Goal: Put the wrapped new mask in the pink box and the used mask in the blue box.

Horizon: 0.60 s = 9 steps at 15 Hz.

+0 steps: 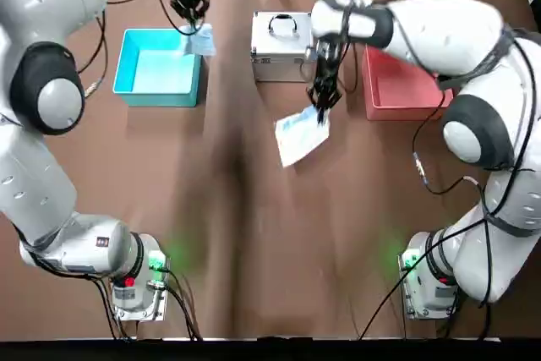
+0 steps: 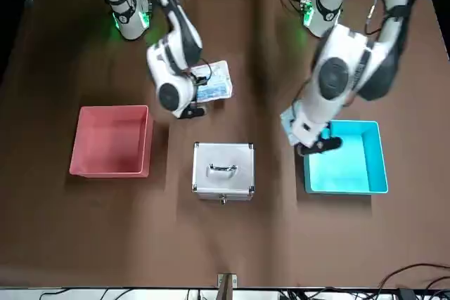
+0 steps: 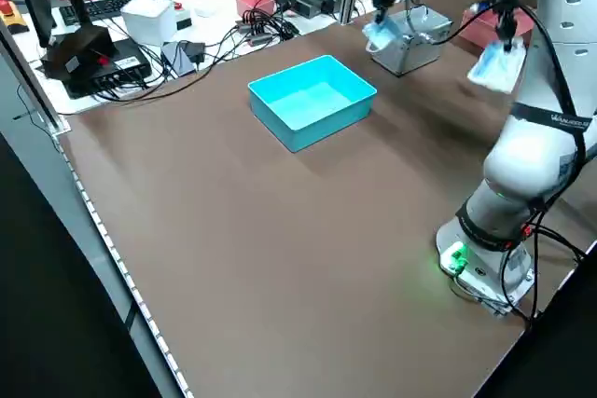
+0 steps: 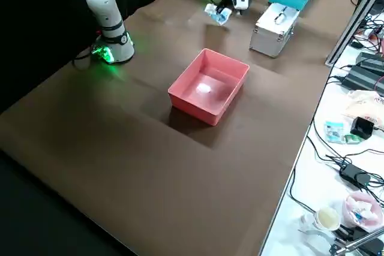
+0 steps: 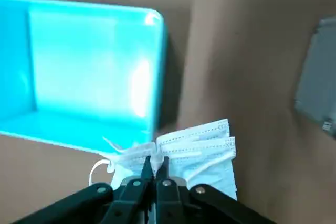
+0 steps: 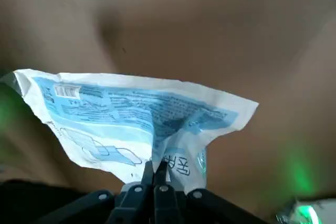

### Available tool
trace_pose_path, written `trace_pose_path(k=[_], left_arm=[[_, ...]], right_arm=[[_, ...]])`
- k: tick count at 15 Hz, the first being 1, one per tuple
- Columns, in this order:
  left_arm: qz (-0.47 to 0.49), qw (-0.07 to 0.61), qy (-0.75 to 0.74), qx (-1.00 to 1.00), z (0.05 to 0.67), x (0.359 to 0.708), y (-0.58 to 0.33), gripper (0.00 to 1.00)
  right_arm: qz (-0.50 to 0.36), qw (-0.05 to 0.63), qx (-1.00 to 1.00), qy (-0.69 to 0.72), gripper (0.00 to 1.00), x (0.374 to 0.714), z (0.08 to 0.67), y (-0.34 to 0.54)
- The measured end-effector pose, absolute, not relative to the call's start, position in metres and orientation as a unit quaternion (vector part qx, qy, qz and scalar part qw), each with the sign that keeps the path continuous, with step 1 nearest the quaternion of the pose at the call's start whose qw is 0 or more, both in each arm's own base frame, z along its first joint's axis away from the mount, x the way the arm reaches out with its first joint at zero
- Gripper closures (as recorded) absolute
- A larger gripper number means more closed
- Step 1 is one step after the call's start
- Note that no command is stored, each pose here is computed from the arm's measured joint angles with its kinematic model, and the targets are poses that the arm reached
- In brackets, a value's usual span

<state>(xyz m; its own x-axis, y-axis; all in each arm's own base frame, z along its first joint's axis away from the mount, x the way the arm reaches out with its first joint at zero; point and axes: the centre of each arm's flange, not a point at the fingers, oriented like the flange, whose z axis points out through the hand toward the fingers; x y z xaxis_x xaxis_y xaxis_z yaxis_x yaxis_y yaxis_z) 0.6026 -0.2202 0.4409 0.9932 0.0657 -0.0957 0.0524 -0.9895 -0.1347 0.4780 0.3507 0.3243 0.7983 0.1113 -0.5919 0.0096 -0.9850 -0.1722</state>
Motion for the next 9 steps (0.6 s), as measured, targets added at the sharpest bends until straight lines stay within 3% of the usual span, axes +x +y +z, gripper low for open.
trace_pose_path(k=[5, 9], left_arm=[[0.049, 0.051, 0.005, -0.997, 0.441, 0.635, -0.114, 0.96], [0.026, 0.052, 0.012, -0.998, 0.417, 0.657, -0.068, 0.96]], right_arm=[[0.288, 0.085, -0.954, 0.002, 0.99, 0.547, 0.384, 0.259], [0.255, 0.090, -0.963, 0.014, 0.99, 0.597, 0.384, 0.101]])
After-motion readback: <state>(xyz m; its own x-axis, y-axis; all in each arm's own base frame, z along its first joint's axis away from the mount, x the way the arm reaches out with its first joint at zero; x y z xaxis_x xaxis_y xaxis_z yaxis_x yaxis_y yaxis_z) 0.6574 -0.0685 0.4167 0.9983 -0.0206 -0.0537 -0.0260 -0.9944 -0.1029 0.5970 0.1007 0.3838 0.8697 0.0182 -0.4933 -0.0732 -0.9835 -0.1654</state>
